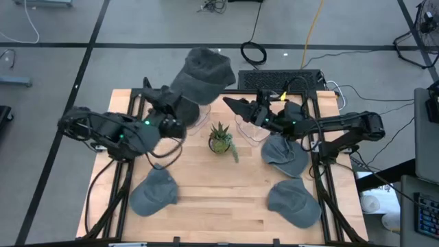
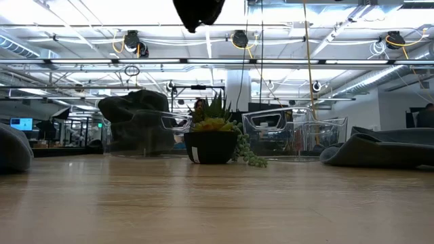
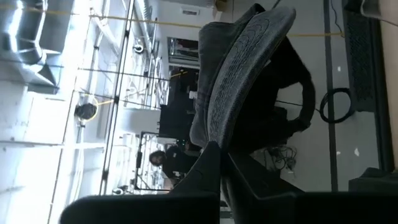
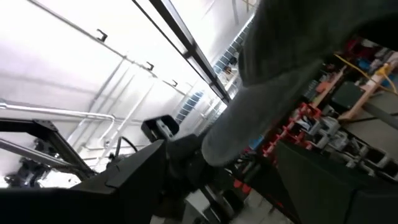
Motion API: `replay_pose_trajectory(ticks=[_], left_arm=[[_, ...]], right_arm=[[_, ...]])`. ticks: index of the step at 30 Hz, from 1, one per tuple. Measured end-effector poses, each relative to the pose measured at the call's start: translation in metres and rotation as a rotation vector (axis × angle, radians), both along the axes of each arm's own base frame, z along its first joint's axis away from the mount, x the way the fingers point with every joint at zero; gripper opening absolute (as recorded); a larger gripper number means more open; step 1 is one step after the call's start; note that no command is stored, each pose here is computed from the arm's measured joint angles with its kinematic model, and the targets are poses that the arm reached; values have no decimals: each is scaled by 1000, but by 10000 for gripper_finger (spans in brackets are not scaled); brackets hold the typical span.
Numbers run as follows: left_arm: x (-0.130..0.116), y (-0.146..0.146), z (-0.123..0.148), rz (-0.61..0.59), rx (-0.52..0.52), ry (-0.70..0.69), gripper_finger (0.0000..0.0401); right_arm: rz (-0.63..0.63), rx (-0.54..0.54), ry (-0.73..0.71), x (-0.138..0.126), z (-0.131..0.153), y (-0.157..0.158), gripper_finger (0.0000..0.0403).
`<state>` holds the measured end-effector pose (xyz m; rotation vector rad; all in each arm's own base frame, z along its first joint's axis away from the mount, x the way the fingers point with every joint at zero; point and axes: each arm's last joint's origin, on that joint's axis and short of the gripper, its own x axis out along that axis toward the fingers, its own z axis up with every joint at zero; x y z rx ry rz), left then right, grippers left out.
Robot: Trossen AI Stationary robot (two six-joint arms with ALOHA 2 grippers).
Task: Pick & Place hat
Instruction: Put the black cap into the left transparent bin
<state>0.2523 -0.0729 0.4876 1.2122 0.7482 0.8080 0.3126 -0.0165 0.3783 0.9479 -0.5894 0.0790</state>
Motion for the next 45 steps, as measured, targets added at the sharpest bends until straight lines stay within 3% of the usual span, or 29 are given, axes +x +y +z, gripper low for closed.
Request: replay_pose_trajectory(ticks=[4,10,17,29,36,41,45], left_arm=[[18,-5,-11,9,20,40,5],[45,-14,-17,-8,-12,-31,5],[73,-19,-37,6,23,39,5],[76,-16,-37,20,9,6,5],[76,-16,-36,25,11,5,5],[77,-15,-35,24,-2,-17,25],[75,-16,-34,36,-72,-143,62]], right_arm=[[9,14,-12,1,-1,0,288],[16,19,-8,2,-1,0,287],[81,41,-17,2,-1,5,271],[135,48,-17,0,1,17,145],[135,52,-4,1,0,17,19],[151,45,14,1,-1,16,5],[225,-14,42,-5,3,13,3]])
